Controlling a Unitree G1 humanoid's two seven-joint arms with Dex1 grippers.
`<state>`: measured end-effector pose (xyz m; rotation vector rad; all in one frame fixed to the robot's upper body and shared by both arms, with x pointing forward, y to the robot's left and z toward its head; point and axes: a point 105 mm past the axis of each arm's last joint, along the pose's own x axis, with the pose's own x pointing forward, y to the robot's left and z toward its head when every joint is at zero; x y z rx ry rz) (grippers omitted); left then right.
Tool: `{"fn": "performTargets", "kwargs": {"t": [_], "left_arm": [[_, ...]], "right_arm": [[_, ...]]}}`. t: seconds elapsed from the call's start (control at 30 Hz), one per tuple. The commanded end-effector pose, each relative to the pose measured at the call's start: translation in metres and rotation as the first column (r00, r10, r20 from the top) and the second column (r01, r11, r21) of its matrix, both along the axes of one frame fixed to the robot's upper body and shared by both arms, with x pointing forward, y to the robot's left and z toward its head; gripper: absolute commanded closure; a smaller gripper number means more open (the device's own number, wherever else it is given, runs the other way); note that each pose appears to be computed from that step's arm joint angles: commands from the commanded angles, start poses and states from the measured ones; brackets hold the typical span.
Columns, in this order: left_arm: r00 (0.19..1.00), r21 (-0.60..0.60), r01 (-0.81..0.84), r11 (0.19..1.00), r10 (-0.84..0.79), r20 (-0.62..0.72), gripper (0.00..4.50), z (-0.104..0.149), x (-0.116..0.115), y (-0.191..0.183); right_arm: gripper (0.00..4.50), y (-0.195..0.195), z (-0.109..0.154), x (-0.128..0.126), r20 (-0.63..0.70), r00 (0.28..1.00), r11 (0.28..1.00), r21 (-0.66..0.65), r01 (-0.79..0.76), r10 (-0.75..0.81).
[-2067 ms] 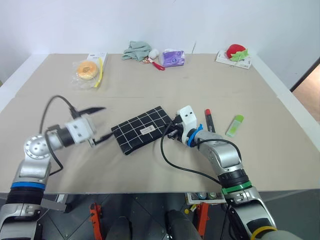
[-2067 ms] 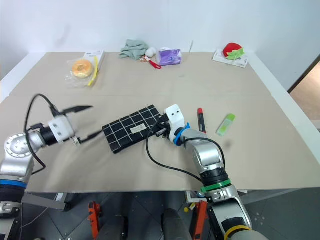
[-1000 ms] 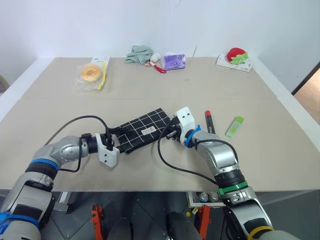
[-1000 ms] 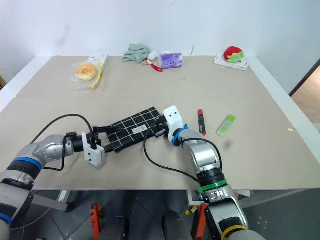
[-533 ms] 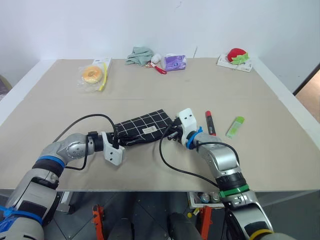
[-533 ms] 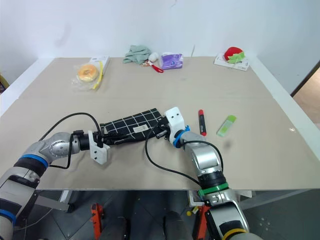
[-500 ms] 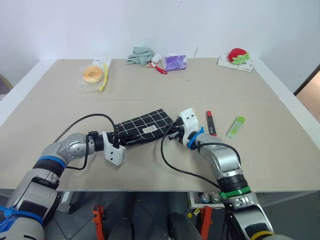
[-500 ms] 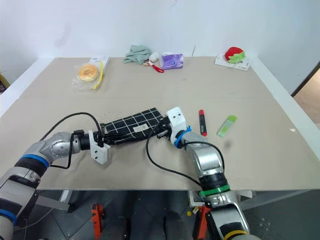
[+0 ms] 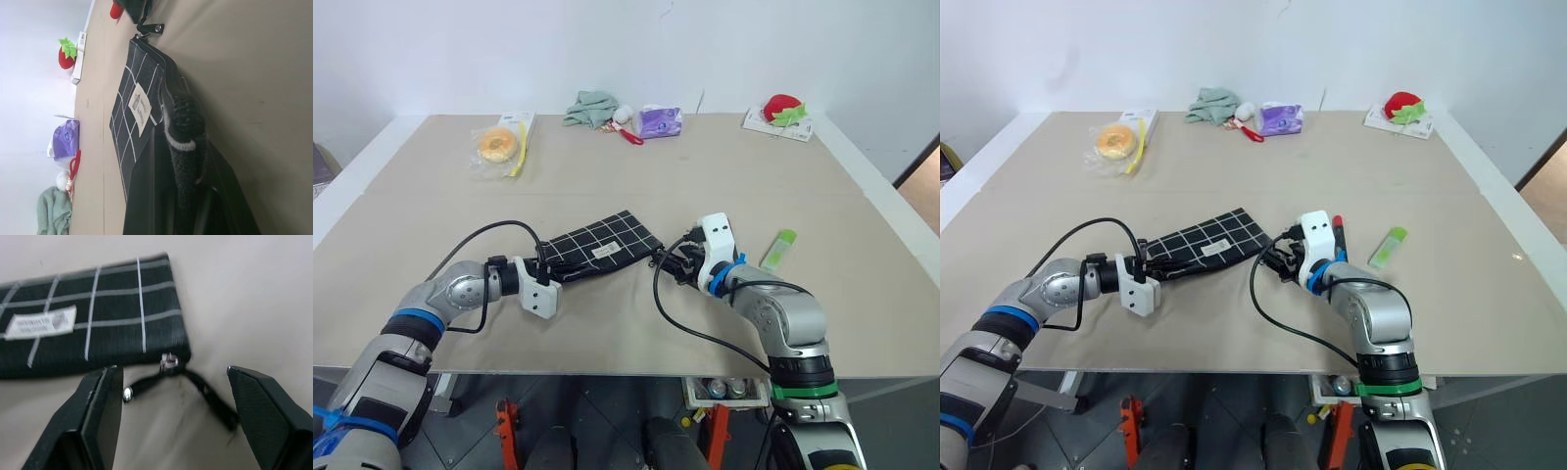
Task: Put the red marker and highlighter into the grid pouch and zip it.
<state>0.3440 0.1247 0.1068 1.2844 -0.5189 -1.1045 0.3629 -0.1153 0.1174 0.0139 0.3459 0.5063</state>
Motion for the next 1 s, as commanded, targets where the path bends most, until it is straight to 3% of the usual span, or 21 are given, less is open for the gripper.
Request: {"fn": "performTargets", "kwargs": {"t": [0.03, 0.47, 0.57, 0.73, 0.77, 1.0], "left_arm": [[0.998, 0.032, 0.024, 0.999, -0.021, -0.064, 4.50, -0.021, -0.009, -0.006], [0.998, 0.027, 0.018, 0.999, -0.016, -0.067, 4.50, -0.020, -0.010, -0.007], [0.998, 0.026, 0.016, 1.000, -0.014, -0.068, 4.50, -0.020, -0.010, -0.007], [0.998, 0.022, 0.012, 1.000, -0.011, -0.068, 4.50, -0.019, -0.010, -0.007], [0.998, 0.021, 0.013, 1.000, -0.011, -0.067, 4.50, -0.019, -0.010, -0.008], [0.998, -0.009, 0.009, 1.000, -0.009, -0.065, 4.50, -0.014, -0.008, -0.012]], "right_arm": [[0.73, 0.002, 0.008, 0.003, 0.044, 0.999, 1.000, -0.015, -0.003, 0.004], [0.73, 0.011, 0.004, 0.016, 0.068, 0.997, 0.996, -0.088, -0.015, 0.021], [1.51, 0.010, -0.001, 0.014, 0.053, 0.998, 0.992, -0.119, -0.029, 0.035], [4.09, 0.008, -0.002, 0.012, 0.053, 0.998, 0.989, -0.144, -0.035, 0.043], [4.30, 0.009, -0.001, 0.012, 0.057, 0.997, 0.989, -0.143, -0.037, 0.045], [4.30, 0.027, 0.006, -0.001, 0.075, 0.982, 0.980, -0.116, -0.164, 0.174]]}}
